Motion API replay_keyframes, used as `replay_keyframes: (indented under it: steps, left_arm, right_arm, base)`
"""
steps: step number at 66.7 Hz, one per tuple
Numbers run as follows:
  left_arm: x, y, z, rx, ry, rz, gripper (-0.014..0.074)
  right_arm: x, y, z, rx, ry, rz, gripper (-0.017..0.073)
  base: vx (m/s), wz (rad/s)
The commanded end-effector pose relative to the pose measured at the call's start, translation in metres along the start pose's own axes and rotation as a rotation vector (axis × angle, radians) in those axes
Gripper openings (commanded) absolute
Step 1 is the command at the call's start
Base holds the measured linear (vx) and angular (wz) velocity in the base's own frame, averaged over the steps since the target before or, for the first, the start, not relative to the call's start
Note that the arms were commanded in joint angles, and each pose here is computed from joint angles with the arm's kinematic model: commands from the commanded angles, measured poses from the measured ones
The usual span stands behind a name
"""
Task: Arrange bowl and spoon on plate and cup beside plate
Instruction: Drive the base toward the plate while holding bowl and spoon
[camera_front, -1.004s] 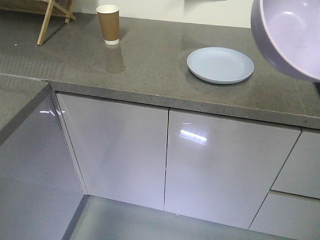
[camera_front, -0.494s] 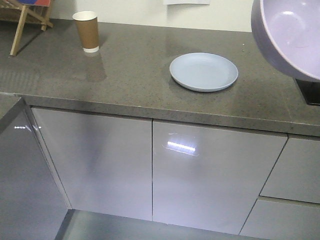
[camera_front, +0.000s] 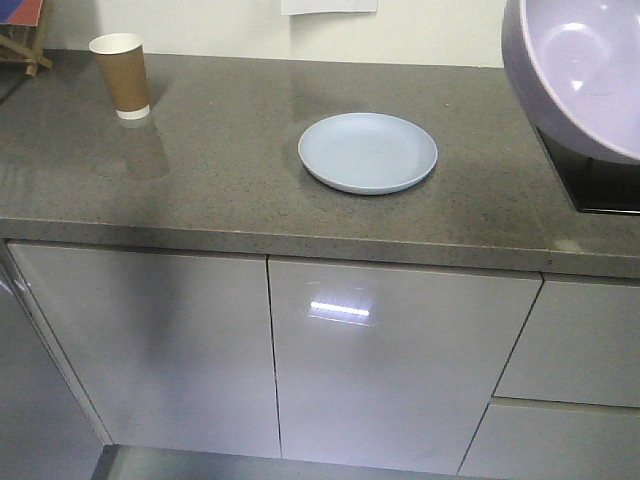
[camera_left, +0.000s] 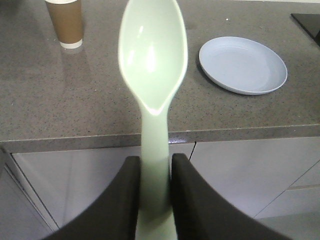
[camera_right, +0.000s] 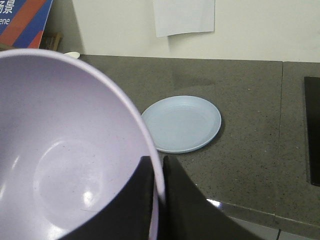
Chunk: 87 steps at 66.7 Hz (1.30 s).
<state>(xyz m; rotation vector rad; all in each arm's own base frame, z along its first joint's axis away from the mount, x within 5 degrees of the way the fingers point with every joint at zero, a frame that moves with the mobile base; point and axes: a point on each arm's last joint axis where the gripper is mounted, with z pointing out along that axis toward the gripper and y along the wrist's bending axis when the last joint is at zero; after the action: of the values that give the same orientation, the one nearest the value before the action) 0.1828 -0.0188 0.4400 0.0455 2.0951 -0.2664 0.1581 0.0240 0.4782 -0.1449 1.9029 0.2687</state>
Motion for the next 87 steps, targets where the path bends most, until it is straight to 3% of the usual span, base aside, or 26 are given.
replay_keyframes:
  steps: [1, 87]
  left_arm:
    - [-0.0116, -0.0033, -0.0092, 0.013, -0.097, -0.005, -0.0007]
    - [-0.0116, -0.0033, -0.0092, 0.013, -0.097, -0.005, -0.0006]
  right_arm:
    - [-0.0131, 0.0021, -0.0088, 0.0, -0.103, -0.001, -0.001]
    - [-0.0131, 0.0021, -0.0088, 0.0, -0.103, -0.001, -0.001]
  base:
    - [0.07, -0.11]
    - [0.05, -0.02]
